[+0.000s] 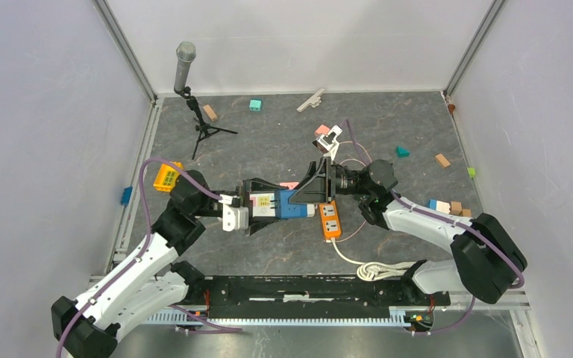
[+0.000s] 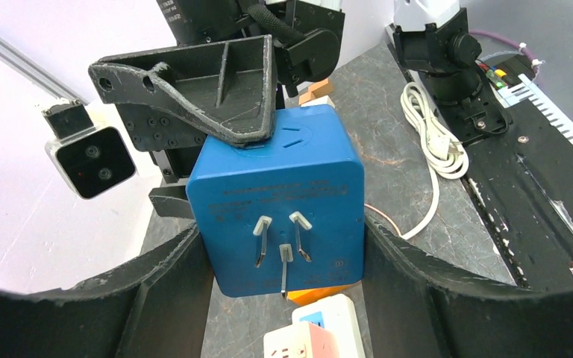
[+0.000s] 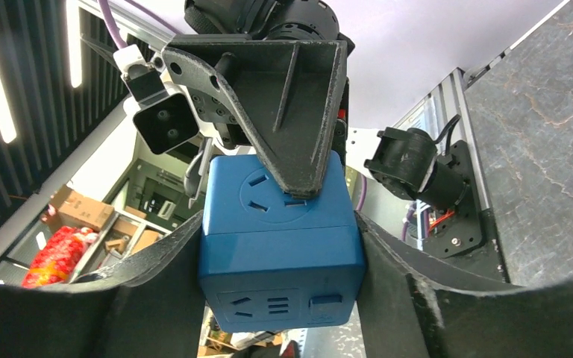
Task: Insert the plug
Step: Pick up the plug from the center of the board.
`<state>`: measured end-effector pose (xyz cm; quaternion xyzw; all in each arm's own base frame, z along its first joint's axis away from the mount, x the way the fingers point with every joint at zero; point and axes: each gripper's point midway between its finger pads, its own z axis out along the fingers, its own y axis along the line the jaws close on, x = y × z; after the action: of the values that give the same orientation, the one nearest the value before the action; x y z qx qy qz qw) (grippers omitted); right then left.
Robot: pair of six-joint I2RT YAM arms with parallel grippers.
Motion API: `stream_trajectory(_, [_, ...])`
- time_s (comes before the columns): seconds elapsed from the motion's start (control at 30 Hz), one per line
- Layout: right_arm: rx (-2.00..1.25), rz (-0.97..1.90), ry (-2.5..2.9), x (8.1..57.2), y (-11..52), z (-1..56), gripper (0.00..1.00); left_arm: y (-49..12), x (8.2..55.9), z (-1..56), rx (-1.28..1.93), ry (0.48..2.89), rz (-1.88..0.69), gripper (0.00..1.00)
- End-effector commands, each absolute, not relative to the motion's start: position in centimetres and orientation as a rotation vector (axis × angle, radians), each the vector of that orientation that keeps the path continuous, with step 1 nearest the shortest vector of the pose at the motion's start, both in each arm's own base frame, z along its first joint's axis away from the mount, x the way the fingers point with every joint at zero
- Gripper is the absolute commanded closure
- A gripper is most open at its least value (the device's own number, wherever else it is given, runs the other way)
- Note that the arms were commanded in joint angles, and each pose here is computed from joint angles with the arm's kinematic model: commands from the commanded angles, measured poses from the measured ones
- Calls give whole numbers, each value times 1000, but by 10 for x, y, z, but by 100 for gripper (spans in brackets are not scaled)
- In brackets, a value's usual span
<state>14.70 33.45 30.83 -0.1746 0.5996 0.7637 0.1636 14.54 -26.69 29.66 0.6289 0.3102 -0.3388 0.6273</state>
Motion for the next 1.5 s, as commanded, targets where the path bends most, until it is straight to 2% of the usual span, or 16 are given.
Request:
stream_trajectory(0.0, [-595,2205,1624,134,334,321,42,-267,152,325,1411,628,-683,98])
stream_trajectory(0.1, [-600,2212,1620,132,333,320,64,-266,153,325,1406,634,-682,98])
stream_trajectory(0.2, [-613,2214,1608,132,333,320,100,-266,154,325,1399,648,-678,98])
stream_trajectory(0.23, [-616,2215,1608,131,333,320,100,-265,155,325,1394,654,-676,91])
stream_trajectory(0.3, [-623,2208,1609,132,333,318,100,-265,158,324,1374,693,-683,60])
stream_trajectory(0.33, [-626,2199,1614,132,333,315,100,-264,160,324,1359,717,-684,38])
stream_trajectory(0.37, [-624,2189,1628,133,334,312,100,-263,162,322,1345,743,-689,9])
stream_trajectory(0.4, [-623,2172,1638,135,334,308,100,-262,164,321,1335,760,-687,1])
stream_trajectory(0.57, [-599,2029,1743,155,330,283,100,-254,171,307,1252,895,-701,0])
stream_trajectory(0.7, [-572,1778,1889,186,315,253,100,-243,183,288,1093,1094,-724,0])
stream_trajectory(0.9, [-598,1351,2032,227,272,217,100,-212,217,245,561,1530,-785,0])
stream_trajectory(1.0, [-585,1287,2042,233,256,208,100,-200,224,215,309,1744,-812,0])
stream_trajectory(1.17, [-571,1217,2072,234,242,190,100,-203,213,173,152,2011,-879,0])
stream_trajectory(1.27, [-576,1191,2110,231,238,177,100,-210,202,146,110,2179,-923,1])
stream_trajectory(1.37, [-581,1164,2148,228,233,163,100,-217,187,119,103,2345,-961,6])
stream_trajectory(1.47, [-579,1146,2191,224,230,147,100,-212,180,97,88,2494,-890,9])
